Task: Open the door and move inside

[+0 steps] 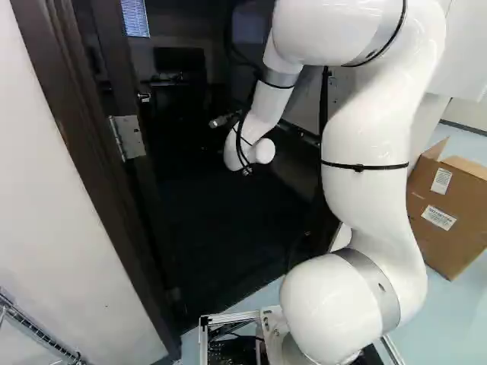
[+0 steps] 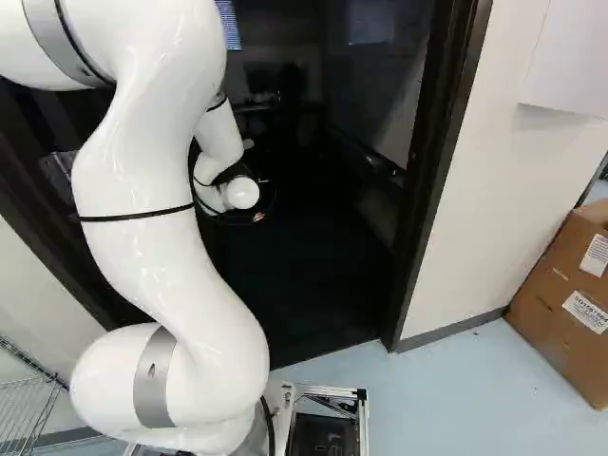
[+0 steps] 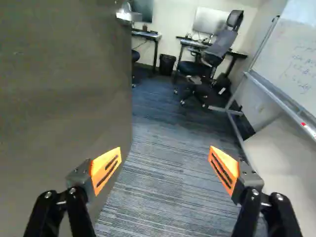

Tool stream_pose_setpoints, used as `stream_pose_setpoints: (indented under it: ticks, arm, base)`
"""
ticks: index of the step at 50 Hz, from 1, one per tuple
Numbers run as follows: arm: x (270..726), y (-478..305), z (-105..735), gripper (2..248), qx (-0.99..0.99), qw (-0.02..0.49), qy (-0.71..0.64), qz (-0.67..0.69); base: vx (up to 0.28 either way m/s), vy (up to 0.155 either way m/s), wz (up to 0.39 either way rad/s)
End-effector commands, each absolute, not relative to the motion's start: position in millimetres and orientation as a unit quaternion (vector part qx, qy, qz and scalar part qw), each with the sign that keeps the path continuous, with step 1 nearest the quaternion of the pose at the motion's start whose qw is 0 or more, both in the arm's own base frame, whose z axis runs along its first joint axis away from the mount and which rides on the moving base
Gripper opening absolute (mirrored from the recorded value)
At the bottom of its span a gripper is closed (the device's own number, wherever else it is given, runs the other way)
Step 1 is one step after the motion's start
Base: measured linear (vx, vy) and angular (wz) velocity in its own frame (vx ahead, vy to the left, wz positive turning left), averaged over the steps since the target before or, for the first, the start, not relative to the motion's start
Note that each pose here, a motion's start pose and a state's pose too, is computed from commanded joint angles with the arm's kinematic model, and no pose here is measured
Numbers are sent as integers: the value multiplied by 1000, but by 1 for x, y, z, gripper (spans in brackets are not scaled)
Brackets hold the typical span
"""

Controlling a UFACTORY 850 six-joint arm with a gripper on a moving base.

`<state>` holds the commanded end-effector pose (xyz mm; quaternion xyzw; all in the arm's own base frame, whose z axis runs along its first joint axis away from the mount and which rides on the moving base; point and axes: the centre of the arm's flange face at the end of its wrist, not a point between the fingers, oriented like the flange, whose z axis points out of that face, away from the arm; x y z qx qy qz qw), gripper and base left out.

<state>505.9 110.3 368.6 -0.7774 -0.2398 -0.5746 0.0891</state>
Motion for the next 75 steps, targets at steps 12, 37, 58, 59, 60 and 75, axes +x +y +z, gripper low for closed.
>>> stream_pose_setpoints:
  ticks: [12, 37, 58, 59, 60, 75]
  arm:
    - [488, 92, 371, 247, -786, 80, -221, -573]
    - [448, 56, 374, 247, -801, 59, -176, -570]
    - [409, 32, 375, 247, -810, 41, -136, -568]
    - [407, 31, 375, 247, -811, 41, -134, -568]
    - [405, 30, 375, 247, -811, 40, -133, -568]
    - [376, 16, 376, 247, -816, 27, -104, -568]
  base:
    - [0, 0, 0]
    - [0, 0, 0]
    - [0, 0, 0]
    - [0, 0, 0]
    - [0, 0, 0]
    - [0, 0, 0]
